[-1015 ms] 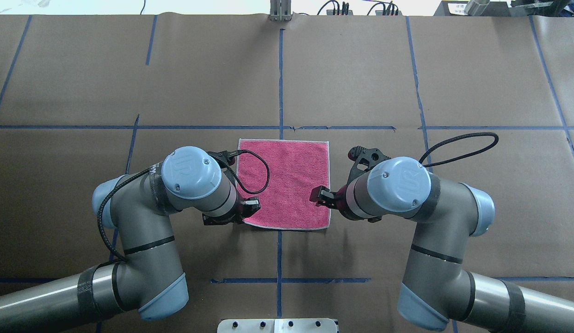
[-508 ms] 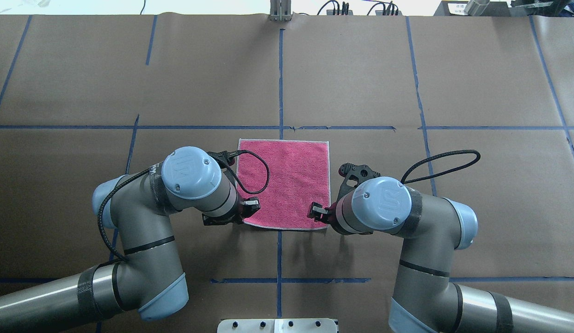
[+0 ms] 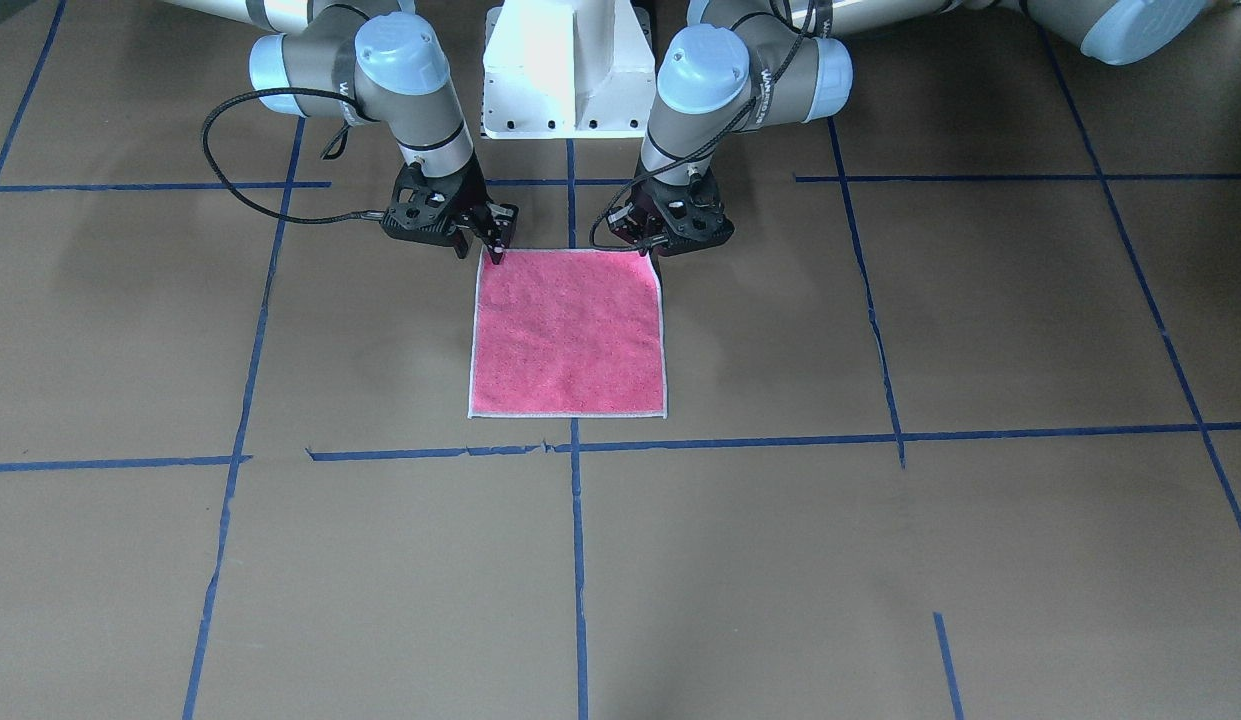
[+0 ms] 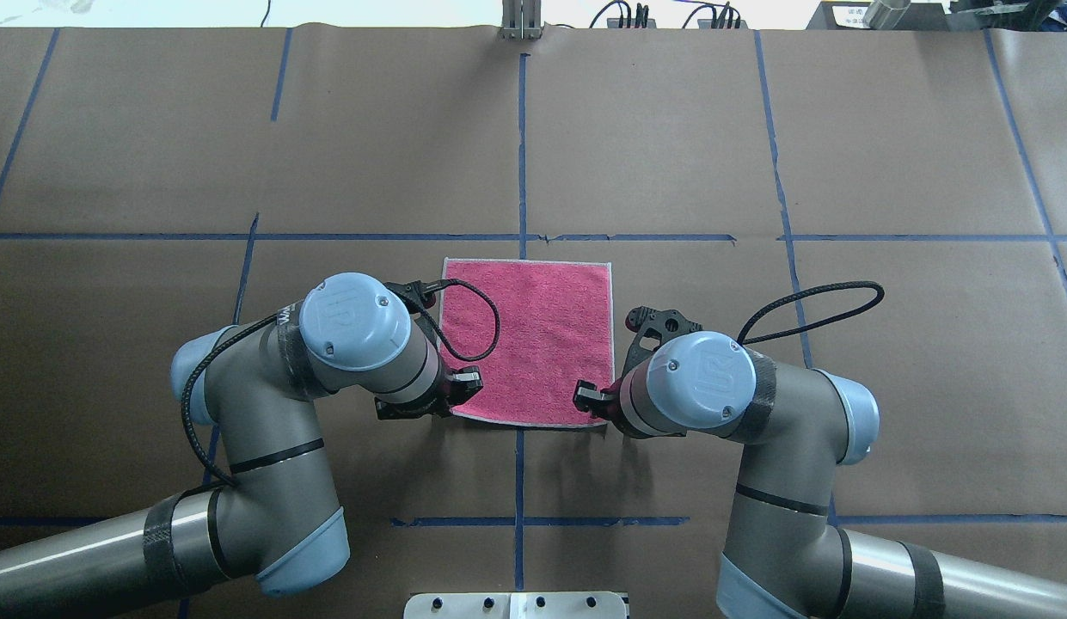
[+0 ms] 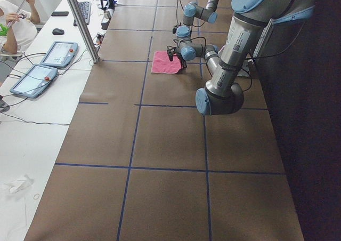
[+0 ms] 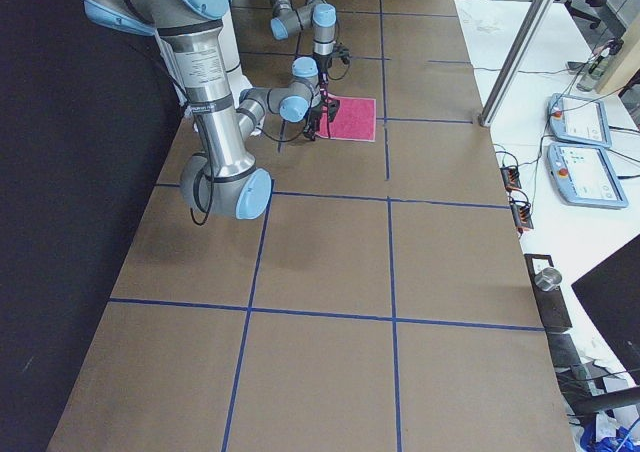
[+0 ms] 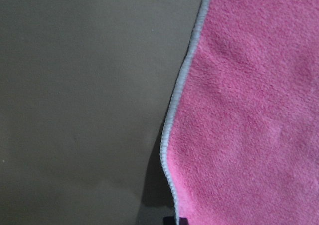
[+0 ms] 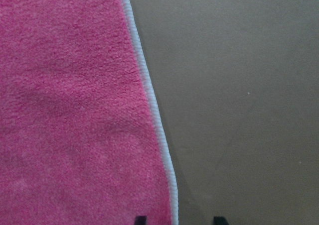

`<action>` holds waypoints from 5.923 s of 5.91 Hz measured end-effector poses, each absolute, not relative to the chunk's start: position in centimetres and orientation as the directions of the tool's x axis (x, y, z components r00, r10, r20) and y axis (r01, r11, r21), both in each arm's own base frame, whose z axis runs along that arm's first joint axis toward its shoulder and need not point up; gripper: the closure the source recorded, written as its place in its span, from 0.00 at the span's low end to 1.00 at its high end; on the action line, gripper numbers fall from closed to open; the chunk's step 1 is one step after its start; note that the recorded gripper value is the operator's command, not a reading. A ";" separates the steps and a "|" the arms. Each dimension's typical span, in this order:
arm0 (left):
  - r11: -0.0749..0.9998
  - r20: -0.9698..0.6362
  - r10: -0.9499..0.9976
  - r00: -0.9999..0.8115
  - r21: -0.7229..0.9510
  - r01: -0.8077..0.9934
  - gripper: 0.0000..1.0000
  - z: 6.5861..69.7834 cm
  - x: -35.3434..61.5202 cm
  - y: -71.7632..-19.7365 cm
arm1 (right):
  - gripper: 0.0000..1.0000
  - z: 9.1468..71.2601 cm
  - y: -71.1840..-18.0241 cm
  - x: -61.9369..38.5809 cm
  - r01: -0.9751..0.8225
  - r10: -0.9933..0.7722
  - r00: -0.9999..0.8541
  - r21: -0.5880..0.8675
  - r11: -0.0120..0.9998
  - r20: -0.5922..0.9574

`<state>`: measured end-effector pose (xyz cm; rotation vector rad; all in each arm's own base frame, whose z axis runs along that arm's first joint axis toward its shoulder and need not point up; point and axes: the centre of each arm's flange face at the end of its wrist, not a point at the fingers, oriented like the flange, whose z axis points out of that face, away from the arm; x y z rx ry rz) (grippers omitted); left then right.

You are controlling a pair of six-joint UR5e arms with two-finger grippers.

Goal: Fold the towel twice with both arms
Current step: 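Grasp the two near corners of the pink towel with both grippers, then lift the near edge with both grippers and fold it over toward the far edge, then release the towel with both grippers and raise the right gripper away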

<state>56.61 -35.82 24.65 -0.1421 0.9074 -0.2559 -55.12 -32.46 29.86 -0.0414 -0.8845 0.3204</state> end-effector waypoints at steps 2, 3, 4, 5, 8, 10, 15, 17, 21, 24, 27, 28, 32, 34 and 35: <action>0.960 -0.759 -0.278 0.589 -0.229 0.159 0.99 24.7 56.6 -35.8 | 0.54 29.6 -32.4 -55.2 -0.255 0.291 0.587 -0.168 0.952 0.756; 0.960 -0.759 -0.278 0.589 -0.229 0.159 0.99 24.7 56.6 -35.8 | 0.76 29.5 -32.4 -55.2 -0.254 0.290 0.587 -0.168 0.953 0.756; 0.960 -0.759 -0.278 0.588 -0.229 0.159 0.99 24.7 56.6 -35.8 | 0.92 29.5 -32.3 -55.2 -0.253 0.289 0.586 -0.168 0.953 0.757; 0.960 -0.759 -0.278 0.588 -0.229 0.159 0.99 24.7 56.6 -35.8 | 0.97 29.4 -32.2 -55.2 -0.251 0.288 0.585 -0.168 0.953 0.758; 0.960 -0.760 -0.279 0.587 -0.230 0.159 0.99 24.5 56.6 -35.8 | 0.98 28.9 -32.1 -54.8 -0.249 0.287 0.583 -0.169 0.954 0.760; 0.960 -0.765 -0.280 0.579 -0.229 0.162 0.99 24.1 56.4 -36.1 | 0.97 27.6 -33.3 -53.2 -0.268 0.294 0.555 -0.167 0.949 0.778; 0.941 -0.773 -0.329 0.543 -0.222 0.255 0.99 22.2 54.7 -43.5 | 0.97 27.1 -39.2 -50.7 -0.357 0.336 0.525 -0.156 0.921 0.782; 0.932 -0.760 -0.351 0.546 -0.227 0.283 0.99 23.7 55.1 -46.0 | 0.97 27.6 -41.3 -50.7 -0.381 0.350 0.532 -0.151 0.912 0.771; 0.925 -0.759 -0.365 0.539 -0.228 0.305 0.88 23.7 55.0 -47.7 | 0.85 26.9 -46.4 -51.6 -0.417 0.372 0.539 -0.144 0.898 0.756; 0.903 -0.744 -0.405 0.532 -0.235 0.359 0.00 24.6 55.4 -52.5 | 0.00 27.0 -53.1 -52.5 -0.436 0.425 0.544 -0.189 0.880 0.723; 0.889 -0.758 -0.419 0.500 -0.231 0.394 0.00 25.0 54.2 -55.9 | 0.00 27.3 -56.7 -51.5 -0.430 0.423 0.527 -0.198 0.881 0.737; 0.890 -0.764 -0.417 0.493 -0.232 0.392 0.00 24.6 54.2 -55.9 | 0.00 27.1 -57.8 -50.0 -0.407 0.423 0.520 -0.220 0.887 0.742; 0.866 -0.739 -0.487 0.466 -0.338 0.368 0.12 24.9 56.4 -47.9 | 0.00 27.5 -61.4 -42.2 -0.319 0.380 0.597 -0.226 0.921 0.707; 0.837 -0.701 -0.540 0.465 -0.388 0.387 0.24 26.1 57.5 -46.1 | 0.00 28.1 -61.1 -39.1 -0.285 0.332 0.646 -0.186 0.940 0.687; 0.832 -0.695 -0.548 0.466 -0.394 0.390 0.35 26.2 57.8 -45.9 | 0.00 28.6 -60.8 -38.5 -0.281 0.326 0.651 -0.182 0.942 0.685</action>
